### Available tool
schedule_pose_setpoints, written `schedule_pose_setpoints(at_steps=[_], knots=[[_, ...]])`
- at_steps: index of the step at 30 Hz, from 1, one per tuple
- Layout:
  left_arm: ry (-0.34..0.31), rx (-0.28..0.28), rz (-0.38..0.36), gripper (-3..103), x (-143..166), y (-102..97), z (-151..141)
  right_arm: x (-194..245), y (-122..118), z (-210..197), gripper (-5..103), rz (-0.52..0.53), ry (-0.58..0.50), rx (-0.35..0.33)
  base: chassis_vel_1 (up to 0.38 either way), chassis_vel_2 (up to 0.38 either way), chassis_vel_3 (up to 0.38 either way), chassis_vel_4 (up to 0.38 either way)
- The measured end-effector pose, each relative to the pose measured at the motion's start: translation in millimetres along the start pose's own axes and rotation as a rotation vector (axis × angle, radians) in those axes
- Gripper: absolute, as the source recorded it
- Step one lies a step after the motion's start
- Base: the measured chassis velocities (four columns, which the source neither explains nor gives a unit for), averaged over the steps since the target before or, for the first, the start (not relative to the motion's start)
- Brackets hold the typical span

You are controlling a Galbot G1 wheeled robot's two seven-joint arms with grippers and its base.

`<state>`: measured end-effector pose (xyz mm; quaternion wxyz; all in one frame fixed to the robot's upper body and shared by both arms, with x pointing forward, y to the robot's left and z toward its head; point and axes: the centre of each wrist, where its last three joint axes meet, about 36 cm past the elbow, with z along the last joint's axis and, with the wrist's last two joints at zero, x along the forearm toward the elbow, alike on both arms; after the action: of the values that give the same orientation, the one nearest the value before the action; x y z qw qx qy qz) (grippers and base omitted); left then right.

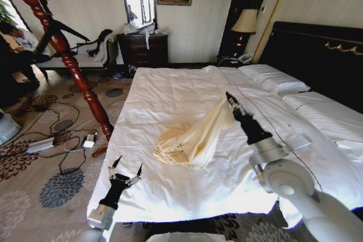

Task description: Pick up the clothes from the bed and hang them on the clothes hanger.

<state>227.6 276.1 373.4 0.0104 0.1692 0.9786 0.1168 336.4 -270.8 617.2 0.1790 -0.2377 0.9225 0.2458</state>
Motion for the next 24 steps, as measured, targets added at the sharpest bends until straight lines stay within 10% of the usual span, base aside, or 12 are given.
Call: schedule_pose_setpoints(at_steps=[6, 24], knots=[[-0.045, 0.207, 0.078, 100, -34, -7.2, 8, -3, -5, 1, 0, -0.021, 0.007, 0.026, 0.0, 0.0, 0.0, 0.0], [-0.012, 0.209, 0.235, 100, -104, -77.2, 48, -4, -8, 2, 0, -0.019, -0.002, 0.034, 0.0, 0.0, 0.0, 0.0]])
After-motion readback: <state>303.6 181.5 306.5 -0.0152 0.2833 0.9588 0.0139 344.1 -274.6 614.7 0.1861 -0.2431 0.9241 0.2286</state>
